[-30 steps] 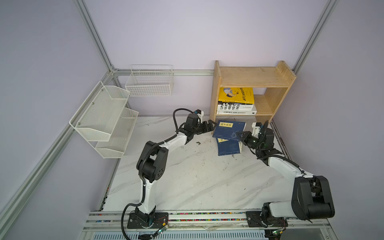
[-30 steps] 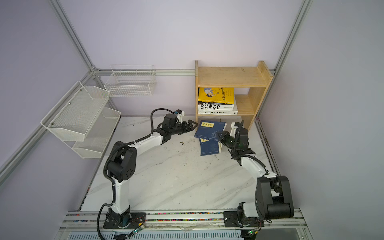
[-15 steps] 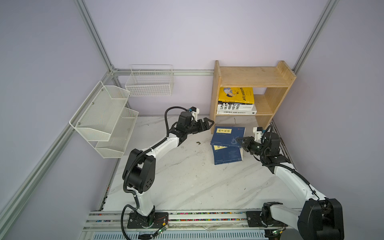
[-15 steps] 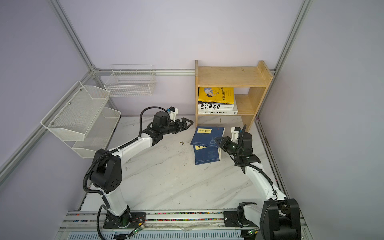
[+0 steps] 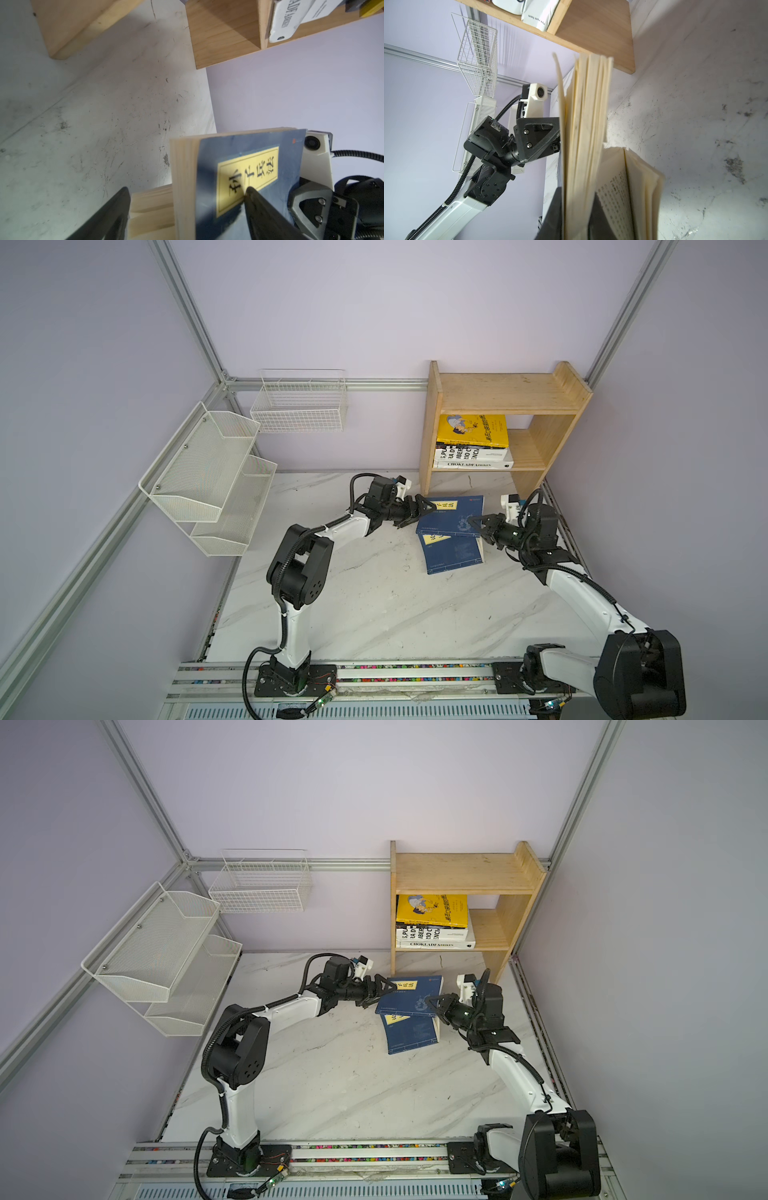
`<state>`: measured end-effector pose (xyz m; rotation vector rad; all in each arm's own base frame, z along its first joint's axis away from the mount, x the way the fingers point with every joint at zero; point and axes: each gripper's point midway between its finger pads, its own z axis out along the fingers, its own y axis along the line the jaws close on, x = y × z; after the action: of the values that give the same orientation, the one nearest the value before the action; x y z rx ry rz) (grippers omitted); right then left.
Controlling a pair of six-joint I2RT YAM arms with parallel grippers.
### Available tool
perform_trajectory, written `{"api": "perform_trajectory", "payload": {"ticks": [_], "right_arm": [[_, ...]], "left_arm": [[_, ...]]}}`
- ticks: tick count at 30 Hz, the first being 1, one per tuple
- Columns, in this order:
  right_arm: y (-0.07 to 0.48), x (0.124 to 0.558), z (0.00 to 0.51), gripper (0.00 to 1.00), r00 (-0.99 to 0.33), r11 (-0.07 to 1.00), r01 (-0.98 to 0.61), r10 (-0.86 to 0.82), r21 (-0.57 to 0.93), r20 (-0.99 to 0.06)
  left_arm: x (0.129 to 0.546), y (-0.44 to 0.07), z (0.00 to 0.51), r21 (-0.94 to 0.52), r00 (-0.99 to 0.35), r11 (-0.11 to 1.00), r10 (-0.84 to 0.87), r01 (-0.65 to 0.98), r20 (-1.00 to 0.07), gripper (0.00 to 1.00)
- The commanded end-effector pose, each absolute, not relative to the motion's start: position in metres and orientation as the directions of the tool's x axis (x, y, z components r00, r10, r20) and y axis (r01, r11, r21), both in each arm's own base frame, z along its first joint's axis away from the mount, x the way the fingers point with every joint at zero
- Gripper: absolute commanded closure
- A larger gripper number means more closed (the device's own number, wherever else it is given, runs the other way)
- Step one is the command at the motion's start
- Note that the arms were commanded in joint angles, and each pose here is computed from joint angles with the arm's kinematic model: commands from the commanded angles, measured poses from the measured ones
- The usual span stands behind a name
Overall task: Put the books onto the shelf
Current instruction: 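Lift the top blue paperback upright with right gripper while left gripper steadies it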
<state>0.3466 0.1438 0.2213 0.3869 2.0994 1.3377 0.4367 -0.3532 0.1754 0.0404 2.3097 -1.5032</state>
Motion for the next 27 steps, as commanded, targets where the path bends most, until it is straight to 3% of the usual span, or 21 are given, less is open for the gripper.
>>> {"api": "perform_trajectory", "payload": {"ticks": [1,9,11,12,15,21,27], "right_arm": [[0.146,0.359,0.255,0.92,-0.731,0.424,-0.211,0.53,0.881,-0.43],[0.137,0.388,0.234,0.89,-0.722,0.455,-0.203,0.528,0.867,-0.447],[0.136,0.392,0.238,0.78,-0.715,0.452,-0.209,0.535,0.867,-0.451],[0.135,0.398,0.229,0.69,-0.722,0.455,-0.184,0.539,0.871,-0.434],[0.128,0.407,0.231,0.62,-0.703,0.462,-0.159,0.567,0.873,-0.428],[0.113,0.401,0.268,0.36,-0.643,0.481,-0.199,0.594,0.854,-0.484],[0.093,0.386,0.308,0.28,-0.558,0.527,-0.224,0.621,0.82,-0.551]], "left_arm": [[0.429,-0.365,0.223,-0.905,-0.908,0.267,-0.171,0.33,-0.381,0.28],[0.425,-0.359,0.261,-0.925,-0.895,0.136,-0.235,0.355,-0.379,0.84],[0.426,-0.356,0.268,-0.924,-0.891,0.13,-0.246,0.36,-0.382,0.93],[0.426,-0.355,0.274,-0.921,-0.886,0.129,-0.253,0.368,-0.389,0.95],[0.426,-0.349,0.292,-0.912,-0.869,0.133,-0.279,0.387,-0.409,1.0],[0.425,-0.329,0.342,-0.881,-0.819,0.166,-0.325,0.443,-0.473,1.0],[0.417,-0.312,0.397,-0.856,-0.778,0.168,-0.361,0.488,-0.514,1.0]]}}
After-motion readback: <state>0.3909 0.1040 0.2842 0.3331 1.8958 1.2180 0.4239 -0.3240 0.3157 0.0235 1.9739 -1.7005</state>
